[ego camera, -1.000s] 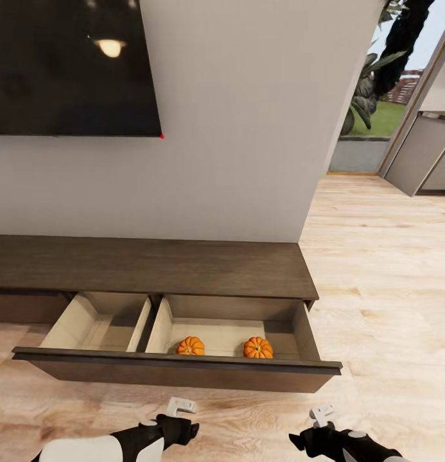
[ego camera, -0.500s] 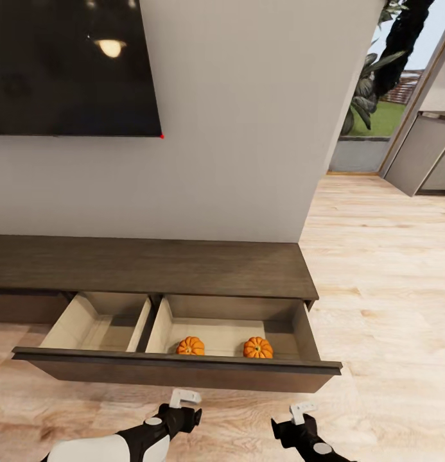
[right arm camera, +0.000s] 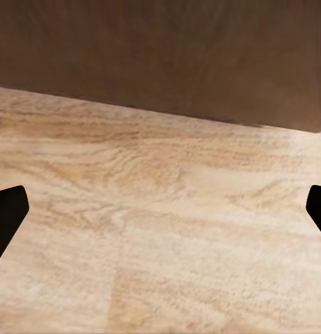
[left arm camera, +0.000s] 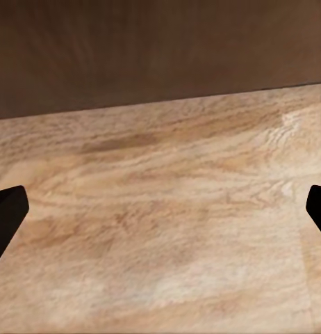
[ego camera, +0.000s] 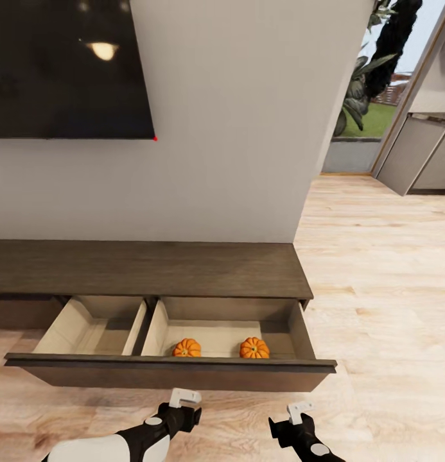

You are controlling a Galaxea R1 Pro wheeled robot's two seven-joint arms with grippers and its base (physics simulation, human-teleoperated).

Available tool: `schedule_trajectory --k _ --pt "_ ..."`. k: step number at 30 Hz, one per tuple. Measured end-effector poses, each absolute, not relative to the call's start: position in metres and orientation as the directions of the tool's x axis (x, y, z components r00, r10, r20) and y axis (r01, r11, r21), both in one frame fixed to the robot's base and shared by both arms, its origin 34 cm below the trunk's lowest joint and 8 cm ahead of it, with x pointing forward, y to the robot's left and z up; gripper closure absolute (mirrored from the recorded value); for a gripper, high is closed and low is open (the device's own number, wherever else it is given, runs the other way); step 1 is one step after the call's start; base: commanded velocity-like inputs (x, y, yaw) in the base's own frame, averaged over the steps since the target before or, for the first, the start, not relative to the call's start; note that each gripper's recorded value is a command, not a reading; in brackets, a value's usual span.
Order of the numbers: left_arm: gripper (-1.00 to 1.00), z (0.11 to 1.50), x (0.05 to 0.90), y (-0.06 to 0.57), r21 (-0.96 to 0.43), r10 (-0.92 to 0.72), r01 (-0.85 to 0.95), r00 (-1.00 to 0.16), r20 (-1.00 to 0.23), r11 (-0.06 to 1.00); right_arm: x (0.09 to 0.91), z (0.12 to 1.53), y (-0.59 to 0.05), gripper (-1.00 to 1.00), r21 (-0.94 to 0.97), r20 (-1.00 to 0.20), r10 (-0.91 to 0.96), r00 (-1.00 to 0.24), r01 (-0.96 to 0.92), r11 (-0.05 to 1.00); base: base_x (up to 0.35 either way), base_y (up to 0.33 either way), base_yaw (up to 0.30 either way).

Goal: Place each of the two pumpkins and all three candles from the living room inside a cabinet in the living room (use any cabinet), then make sure every cabinet is closed, and position the cauldron so it is next to a table in the living room.

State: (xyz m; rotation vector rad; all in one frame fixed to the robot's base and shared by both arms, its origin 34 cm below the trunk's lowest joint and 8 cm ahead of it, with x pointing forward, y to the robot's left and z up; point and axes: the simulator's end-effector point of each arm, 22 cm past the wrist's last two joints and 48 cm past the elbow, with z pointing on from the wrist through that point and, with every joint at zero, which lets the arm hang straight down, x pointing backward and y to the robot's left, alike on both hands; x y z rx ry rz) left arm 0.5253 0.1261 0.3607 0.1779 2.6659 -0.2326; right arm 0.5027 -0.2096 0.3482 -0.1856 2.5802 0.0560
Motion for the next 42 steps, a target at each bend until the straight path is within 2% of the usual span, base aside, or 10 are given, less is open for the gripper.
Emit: schedule_trajectory --k 15,25,35,42 --pt "-1.0 0.365 0.534 0.13 -0.134 0.06 0.141 -0.874 -0.483 0.981 0.513 0.355 -0.19 -1.0 -0.041 -0.548 -0.111 -0.829 -0.105 0.994 0.0 0.0 -0.004" --pt "-1.0 0.365 0.542 0.15 -0.165 -0.1 -0.021 -0.868 -0.486 0.986 0.524 0.36 -0.183 -1.0 -0.033 -0.563 -0.099 -0.82 -0.097 0.995 0.0 0.0 0.0" --pt "-1.0 0.365 0.544 0.159 -0.158 -0.11 -0.035 -0.863 -0.494 0.987 0.544 0.374 -0.177 -1.0 -0.023 -0.644 -0.085 -0.76 -0.092 0.995 0.0 0.0 0.0" --pt "-1.0 0.365 0.544 0.159 -0.159 -0.108 -0.032 -0.862 -0.495 0.987 0.546 0.377 -0.176 -1.0 -0.021 -0.655 -0.083 -0.751 -0.091 0.996 0.0 0.0 0.0"
